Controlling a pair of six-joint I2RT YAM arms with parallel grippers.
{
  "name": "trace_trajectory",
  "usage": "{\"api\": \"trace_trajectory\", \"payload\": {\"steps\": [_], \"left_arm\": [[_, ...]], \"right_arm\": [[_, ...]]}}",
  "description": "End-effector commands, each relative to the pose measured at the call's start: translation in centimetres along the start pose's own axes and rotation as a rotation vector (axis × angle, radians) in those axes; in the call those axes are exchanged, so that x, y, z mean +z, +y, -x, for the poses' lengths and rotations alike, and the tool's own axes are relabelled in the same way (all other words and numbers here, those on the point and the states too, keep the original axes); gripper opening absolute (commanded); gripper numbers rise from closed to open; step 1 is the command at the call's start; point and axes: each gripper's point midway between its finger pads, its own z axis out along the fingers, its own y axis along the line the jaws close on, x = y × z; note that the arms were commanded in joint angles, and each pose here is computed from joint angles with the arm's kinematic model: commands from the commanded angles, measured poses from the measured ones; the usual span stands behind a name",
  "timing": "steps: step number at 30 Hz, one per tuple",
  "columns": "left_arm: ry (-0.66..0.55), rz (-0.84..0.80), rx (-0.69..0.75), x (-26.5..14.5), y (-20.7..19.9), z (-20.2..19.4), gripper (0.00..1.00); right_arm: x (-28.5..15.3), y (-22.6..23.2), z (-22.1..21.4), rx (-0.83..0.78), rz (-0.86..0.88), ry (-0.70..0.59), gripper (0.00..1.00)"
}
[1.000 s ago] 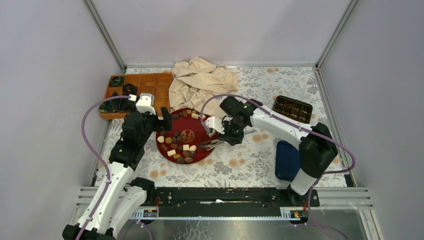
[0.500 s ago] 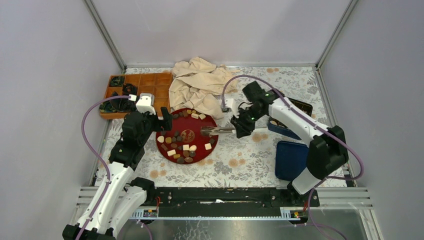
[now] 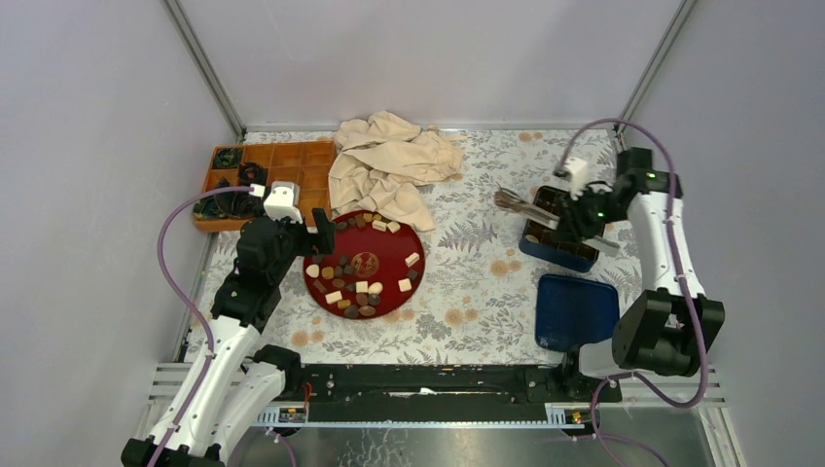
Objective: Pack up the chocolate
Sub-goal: Place the fake chocolate in the packing box.
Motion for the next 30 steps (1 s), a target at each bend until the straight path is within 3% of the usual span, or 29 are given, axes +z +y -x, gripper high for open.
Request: {"api": "trace_trajectory", "payload": {"steps": [1,11,30], "left_arm": [[-0.059,-0.011,0.007,0.0,-0.1,1.3,0.98],[-0.056,-0.017,0.007,0.0,-0.2,1.2,0.98],[-0.055,-0.017,0.006,0.0,-0.2,1.3,0.98]], "right_arm": [[-4.3,-1.3,-2.7,0.035,-0.067,0.0,0.0],[-7.8,-6.3,-7.8,0.218,-0.214,0.024,0.0],[-6.4,-7.1,-10.6,0.272,-0.202,0.08,0.07]]}}
